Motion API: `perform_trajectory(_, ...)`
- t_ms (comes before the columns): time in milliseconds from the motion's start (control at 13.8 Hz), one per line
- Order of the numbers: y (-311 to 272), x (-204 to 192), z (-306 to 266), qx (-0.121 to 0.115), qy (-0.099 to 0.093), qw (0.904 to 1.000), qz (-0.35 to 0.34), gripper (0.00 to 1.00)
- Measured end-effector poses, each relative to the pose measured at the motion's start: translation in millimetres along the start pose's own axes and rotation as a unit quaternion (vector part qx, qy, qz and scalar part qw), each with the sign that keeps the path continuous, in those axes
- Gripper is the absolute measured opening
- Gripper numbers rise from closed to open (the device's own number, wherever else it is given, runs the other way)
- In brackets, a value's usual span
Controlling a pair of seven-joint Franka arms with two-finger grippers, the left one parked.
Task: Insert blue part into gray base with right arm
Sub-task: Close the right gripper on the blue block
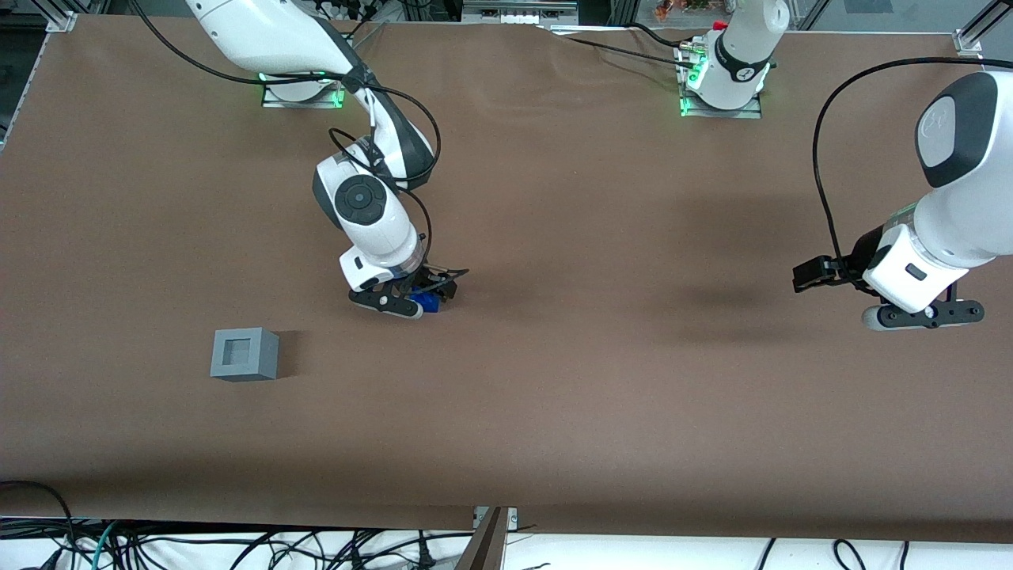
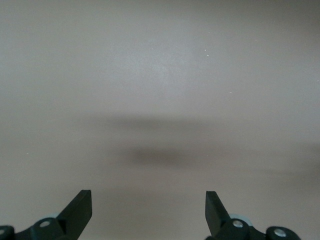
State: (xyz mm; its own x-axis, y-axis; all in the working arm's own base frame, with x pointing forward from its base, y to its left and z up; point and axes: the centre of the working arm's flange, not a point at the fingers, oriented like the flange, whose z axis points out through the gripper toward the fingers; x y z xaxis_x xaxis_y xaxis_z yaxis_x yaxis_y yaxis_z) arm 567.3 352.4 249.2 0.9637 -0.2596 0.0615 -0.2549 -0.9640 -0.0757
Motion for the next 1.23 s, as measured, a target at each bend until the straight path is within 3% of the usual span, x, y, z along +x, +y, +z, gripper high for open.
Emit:
perform_trajectory(363,5.7,-5.8,11.9,-0.014,0.005,0.9998,-0.016,0.96)
perform_trajectory(654,2.8,-14.2,18.5,-0.017,0.004,0.9995,-0.026,0.85)
perform_trajectory(872,2.4,-15.5,20.9,-0.021,0.007,0.9992,-0.034,0.74)
perform_trajectory(944,2.5,-15.6,22.0,-0.023,0.008,0.999,-0.036,0.63)
perform_trajectory(1017,2.8,-15.5,22.9,-0.024,0.009,0.999,-0.037,0.63)
perform_trajectory(1162,4.2,-12.6,22.1,-0.024,0.012,0.9989,-0.039,0.51)
perform_trajectory(1235,6.1,-8.9,20.9,-0.024,0.015,0.9987,-0.043,0.51)
